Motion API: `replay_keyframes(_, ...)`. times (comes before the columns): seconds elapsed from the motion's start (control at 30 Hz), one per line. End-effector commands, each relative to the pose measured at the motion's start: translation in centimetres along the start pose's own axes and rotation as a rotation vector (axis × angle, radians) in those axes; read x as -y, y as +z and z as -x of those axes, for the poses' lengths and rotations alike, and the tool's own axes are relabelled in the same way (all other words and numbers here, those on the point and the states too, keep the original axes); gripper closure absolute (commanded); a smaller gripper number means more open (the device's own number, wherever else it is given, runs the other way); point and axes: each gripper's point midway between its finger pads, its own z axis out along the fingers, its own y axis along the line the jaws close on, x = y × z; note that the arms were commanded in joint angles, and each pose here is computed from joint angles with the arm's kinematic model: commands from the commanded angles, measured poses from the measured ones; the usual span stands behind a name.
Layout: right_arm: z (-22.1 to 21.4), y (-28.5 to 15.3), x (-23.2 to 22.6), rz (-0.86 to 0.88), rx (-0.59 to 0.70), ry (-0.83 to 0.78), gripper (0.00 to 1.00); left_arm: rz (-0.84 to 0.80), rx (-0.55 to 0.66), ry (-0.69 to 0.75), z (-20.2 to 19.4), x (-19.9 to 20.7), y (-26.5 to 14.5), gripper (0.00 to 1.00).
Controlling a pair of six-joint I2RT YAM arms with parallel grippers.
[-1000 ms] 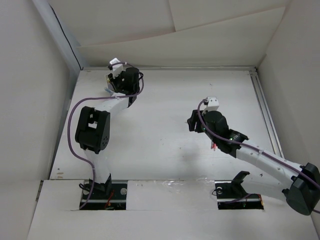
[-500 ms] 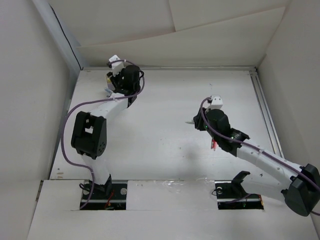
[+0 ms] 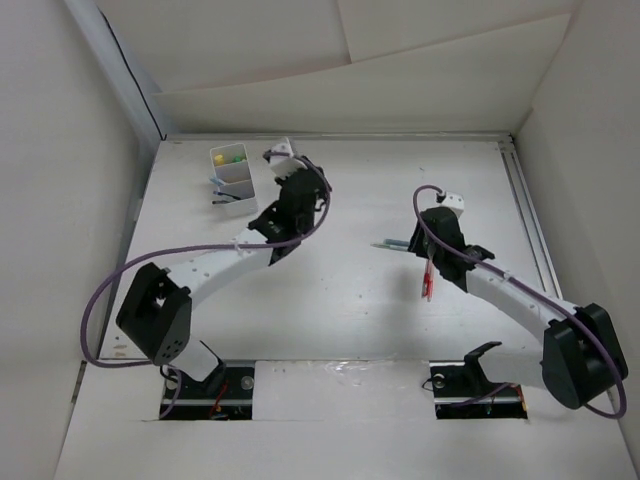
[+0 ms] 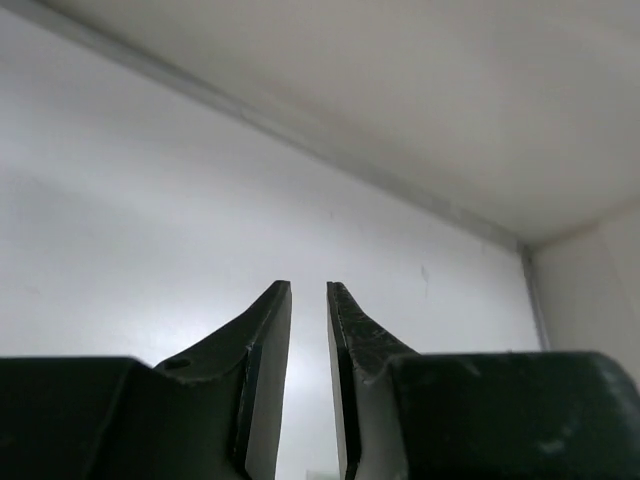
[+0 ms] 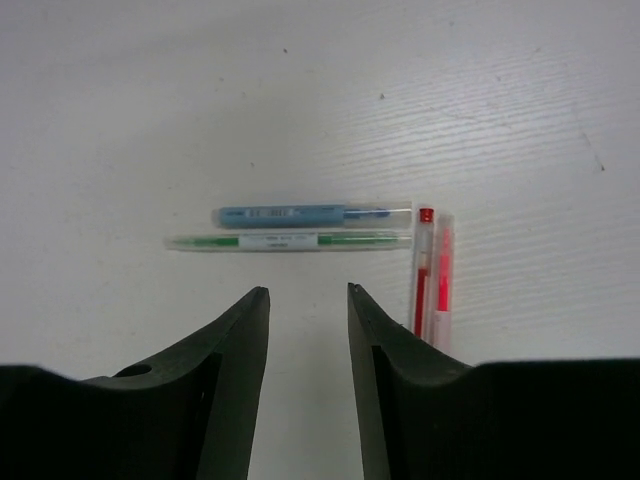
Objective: Sort the stationery into containers
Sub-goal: Pick up the pen from the center of the board.
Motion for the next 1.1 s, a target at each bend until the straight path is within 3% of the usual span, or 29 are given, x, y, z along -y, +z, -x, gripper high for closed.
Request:
replay_keyframes(0.0, 0.0, 0.1, 0.7, -0.026, -0.03, 0.028, 0.56, -0.083, -0.151, 0.003, -5.7, 0.7, -1.7, 0.83)
replay_keyframes(0.13, -1.1, -0.2, 3.2, -0.12, -0.049, 0.084, 0.58, -0.22, -0.286, -0.009, -9.1, 0.9, -4.5, 0.83)
replay_keyframes(0.2, -1.8, -0.6, 4.1, -0.141, -0.058, 0.129, 0.73, -0.246, -0.327, -0.023, -10.1, 0.0, -5.8, 0.83)
replay_keyframes(0.33, -2.7, -1.3, 4.9, -0.163, -0.09, 0.156, 0.94, -0.286, -0.409, -0.018, -12.0, -1.3, -7.7, 0.83)
replay_keyframes(0.43, -4.0, -1.5, 5.0, -0.174, -0.141, 0.169, 1.0, -0.314, -0.456, -0.014, -12.9, -1.8, -8.9, 0.83)
replay_keyframes(0.53, -5.8, -1.7, 5.3, -0.183, -0.201, 0.178, 0.98, -0.363, -0.498, -0.006, -13.3, -1.6, -10.1, 0.83)
replay_keyframes(0.63, -7.3, -2.0, 5.2, -0.193, -0.246, 0.196, 0.72, -0.417, -0.511, -0.021, -12.8, -0.7, -10.9, 0.83)
replay_keyframes(0.7, -8.1, -2.2, 5.1, -0.207, -0.27, 0.209, 0.67, -0.448, -0.509, -0.022, -12.2, -0.2, -11.4, 0.83)
replay_keyframes(0.9, -9.5, -2.3, 5.5, -0.259, -0.305, 0.204, 0.67, -0.512, -0.458, -0.057, -9.3, 0.8, -13.0, 0.79)
replay_keyframes(1.07, -9.4, -1.7, 5.2, -0.268, -0.309, 0.22, 0.7, -0.524, -0.458, -0.061, -9.0, 1.0, -13.2, 0.79)
